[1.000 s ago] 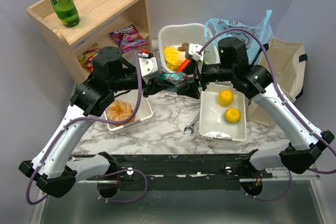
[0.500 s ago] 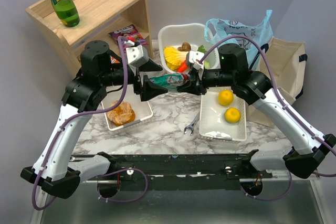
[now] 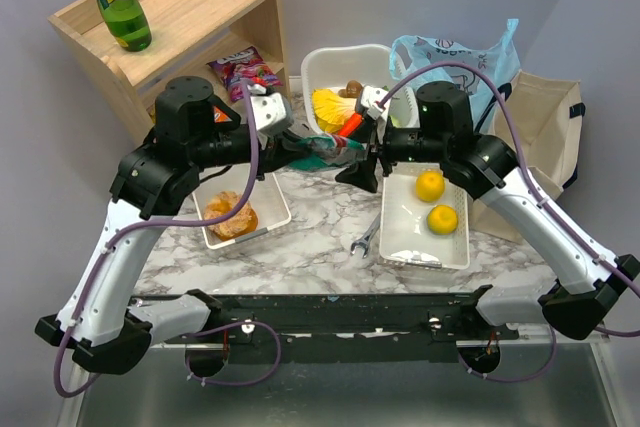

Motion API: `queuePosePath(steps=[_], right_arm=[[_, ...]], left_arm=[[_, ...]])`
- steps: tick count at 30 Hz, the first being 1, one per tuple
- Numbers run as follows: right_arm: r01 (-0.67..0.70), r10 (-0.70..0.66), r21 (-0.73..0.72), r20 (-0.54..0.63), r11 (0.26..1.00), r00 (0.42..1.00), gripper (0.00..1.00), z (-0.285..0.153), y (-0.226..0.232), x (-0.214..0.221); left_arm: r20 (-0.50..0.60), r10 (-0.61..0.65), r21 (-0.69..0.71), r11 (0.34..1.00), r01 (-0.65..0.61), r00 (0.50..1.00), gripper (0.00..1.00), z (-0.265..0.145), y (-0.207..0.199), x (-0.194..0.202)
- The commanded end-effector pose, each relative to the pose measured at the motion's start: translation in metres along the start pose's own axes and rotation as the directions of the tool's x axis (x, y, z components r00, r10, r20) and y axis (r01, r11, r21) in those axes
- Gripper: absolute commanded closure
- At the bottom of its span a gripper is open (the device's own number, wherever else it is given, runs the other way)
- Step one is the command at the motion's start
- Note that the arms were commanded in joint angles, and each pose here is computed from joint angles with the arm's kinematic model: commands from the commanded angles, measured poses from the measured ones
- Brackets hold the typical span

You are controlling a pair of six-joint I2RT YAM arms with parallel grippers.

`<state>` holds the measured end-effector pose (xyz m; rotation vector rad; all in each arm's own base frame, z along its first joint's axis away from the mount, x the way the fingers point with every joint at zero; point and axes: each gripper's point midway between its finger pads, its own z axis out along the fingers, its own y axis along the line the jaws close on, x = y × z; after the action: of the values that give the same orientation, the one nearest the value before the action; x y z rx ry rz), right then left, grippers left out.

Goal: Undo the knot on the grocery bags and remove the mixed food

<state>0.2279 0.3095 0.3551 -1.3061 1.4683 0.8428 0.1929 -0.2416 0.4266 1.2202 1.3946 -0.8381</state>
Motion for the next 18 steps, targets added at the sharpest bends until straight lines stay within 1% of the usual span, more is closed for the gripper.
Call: queuePosePath(steps=[1, 2, 3, 4, 6, 8, 9, 12, 13, 14, 16, 18], right_arm=[[-0.172, 0.177, 0.212, -0.006, 0.962, 0.984, 0.11, -0.008, -0.038, 0.009], [-0.213, 0.22, 0.232, -0.003, 0.949, 0.976, 0.09, -0.01, -0.044, 0.014], [-0.268, 0.277, 0.256, 0.001, 0.929, 0.961, 0.07, -0.013, -0.051, 0.022], [-0.304, 0.315, 0.268, 0.003, 0.914, 0.949, 0.07, -0.015, -0.057, 0.028], [-0.354, 0.368, 0.286, 0.003, 0.891, 0.93, 0.06, -0.017, -0.064, 0.04], [-0.37, 0.388, 0.296, -0.001, 0.881, 0.922, 0.06, -0.016, -0.068, 0.046], [-0.373, 0.391, 0.298, 0.0, 0.878, 0.92, 0.06, -0.015, -0.07, 0.047], [-0.378, 0.394, 0.28, -0.002, 0.882, 0.919, 0.06, -0.01, -0.07, 0.049], [-0.382, 0.399, 0.275, -0.007, 0.882, 0.917, 0.06, -0.008, -0.07, 0.051], [-0.385, 0.402, 0.269, -0.011, 0.883, 0.916, 0.06, -0.006, -0.07, 0.052], [-0.39, 0.41, 0.265, -0.019, 0.882, 0.912, 0.06, -0.003, -0.07, 0.055], [-0.392, 0.412, 0.265, -0.022, 0.881, 0.911, 0.06, -0.002, -0.071, 0.056]], left_arm=[[-0.073, -0.028, -0.309, 0.951, 0.004, 0.997, 1.0, -0.035, 0.046, 0.005], [-0.105, -0.031, -0.388, 0.921, -0.012, 0.994, 1.0, -0.043, 0.059, 0.011], [-0.145, -0.036, -0.487, 0.873, -0.04, 0.989, 1.0, -0.054, 0.076, 0.018], [-0.179, -0.046, -0.574, 0.816, -0.066, 0.983, 1.0, -0.066, 0.092, 0.024], [-0.239, -0.039, -0.701, 0.698, -0.145, 0.97, 1.0, -0.091, 0.117, 0.031], [-0.29, -0.018, -0.785, 0.576, -0.227, 0.957, 1.0, -0.114, 0.137, 0.031], [-0.309, -0.001, -0.803, 0.536, -0.26, 0.951, 1.0, -0.12, 0.143, 0.029], [-0.368, 0.022, -0.858, 0.377, -0.349, 0.93, 1.0, -0.144, 0.164, 0.025], [-0.389, 0.029, -0.871, 0.314, -0.377, 0.921, 1.0, -0.151, 0.171, 0.023], [-0.414, 0.035, -0.873, 0.27, -0.407, 0.91, 1.0, -0.157, 0.176, 0.02], [-0.464, 0.029, -0.866, 0.197, -0.461, 0.885, 1.0, -0.165, 0.187, 0.015], [-0.514, 0.011, -0.846, 0.157, -0.509, 0.858, 1.0, -0.167, 0.197, 0.017]])
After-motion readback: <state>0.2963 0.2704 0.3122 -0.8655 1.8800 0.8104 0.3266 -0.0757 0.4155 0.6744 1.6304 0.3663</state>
